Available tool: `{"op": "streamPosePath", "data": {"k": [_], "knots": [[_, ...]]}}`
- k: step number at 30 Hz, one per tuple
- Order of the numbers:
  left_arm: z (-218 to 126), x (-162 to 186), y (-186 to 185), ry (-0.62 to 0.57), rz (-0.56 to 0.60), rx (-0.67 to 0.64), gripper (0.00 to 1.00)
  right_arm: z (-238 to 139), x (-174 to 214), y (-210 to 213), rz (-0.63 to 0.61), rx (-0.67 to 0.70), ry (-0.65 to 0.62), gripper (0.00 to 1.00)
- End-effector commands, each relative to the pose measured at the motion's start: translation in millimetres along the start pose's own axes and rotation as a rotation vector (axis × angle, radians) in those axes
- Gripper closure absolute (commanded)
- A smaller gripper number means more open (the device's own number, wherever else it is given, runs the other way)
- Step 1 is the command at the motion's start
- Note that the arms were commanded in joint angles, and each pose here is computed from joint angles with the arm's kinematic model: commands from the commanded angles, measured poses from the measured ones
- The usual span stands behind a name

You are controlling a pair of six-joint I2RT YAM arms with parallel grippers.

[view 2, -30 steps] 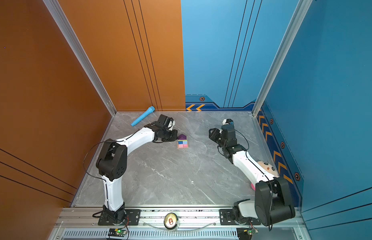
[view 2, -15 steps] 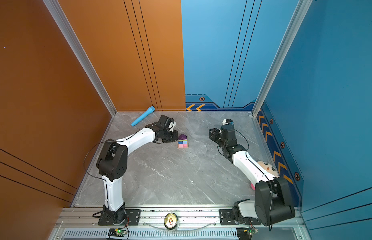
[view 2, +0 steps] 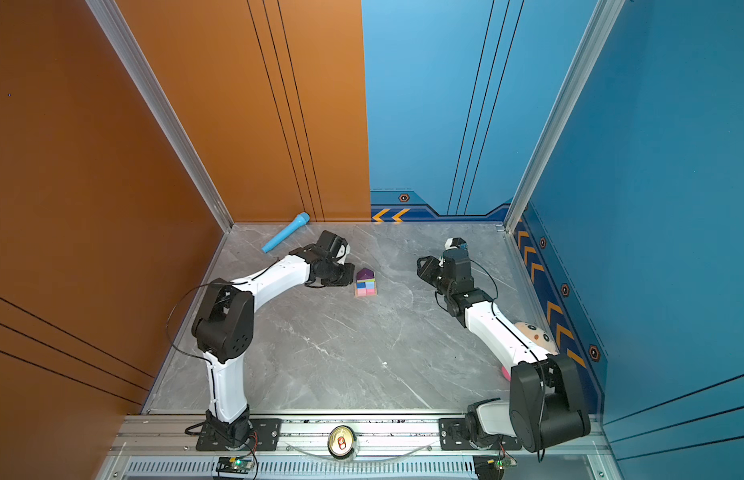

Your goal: Build the wood block tower

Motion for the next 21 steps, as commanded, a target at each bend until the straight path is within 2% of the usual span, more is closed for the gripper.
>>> {"op": "streamPosePath", "data": {"k": [1,8,9,11,12,15,17,21], "knots": [[-34.2,-11.7,-1.0,-0.065,0.027,-0.026,1.00,4.8,0.5,3.6,-0.007,-0.013,0.023,0.57],[-48.7,-6.4,4.3,-0.087,0.023,-0.048,1.00,26.7,14.8,7.7,-0.015,-0.022,0.104,0.56],[-48.8,-5.1,6.0,-0.090,0.019,-0.050,1.00,31.8,18.6,8.5,-0.018,-0.025,0.126,0.60],[-46.6,-2.8,10.6,-0.101,0.002,-0.052,1.00,40.5,25.3,10.8,-0.022,-0.031,0.156,0.79],[-44.1,-1.6,13.2,-0.107,-0.015,-0.047,1.00,45.3,28.2,11.3,-0.024,-0.030,0.165,0.84],[-35.7,3.1,18.5,-0.124,-0.067,0.002,1.00,59.6,36.3,10.8,-0.028,-0.020,0.196,0.90],[-32.3,5.4,23.4,-0.140,-0.106,0.021,1.00,68.7,41.5,10.9,-0.028,-0.019,0.220,0.99],[-27.5,9.3,32.2,-0.200,-0.172,0.058,1.00,88.8,53.8,14.7,-0.022,-0.041,0.269,1.00]]}}
Point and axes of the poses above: each gripper's point midway between its finger pads, its own z axis out along the fingers, its own y axis along the line the jaws close on, x = y × z, the point moved 5 cm from there along -z, back along the fingers, and after that the axes turned 9 degrees about z, right-handed, at the moved point
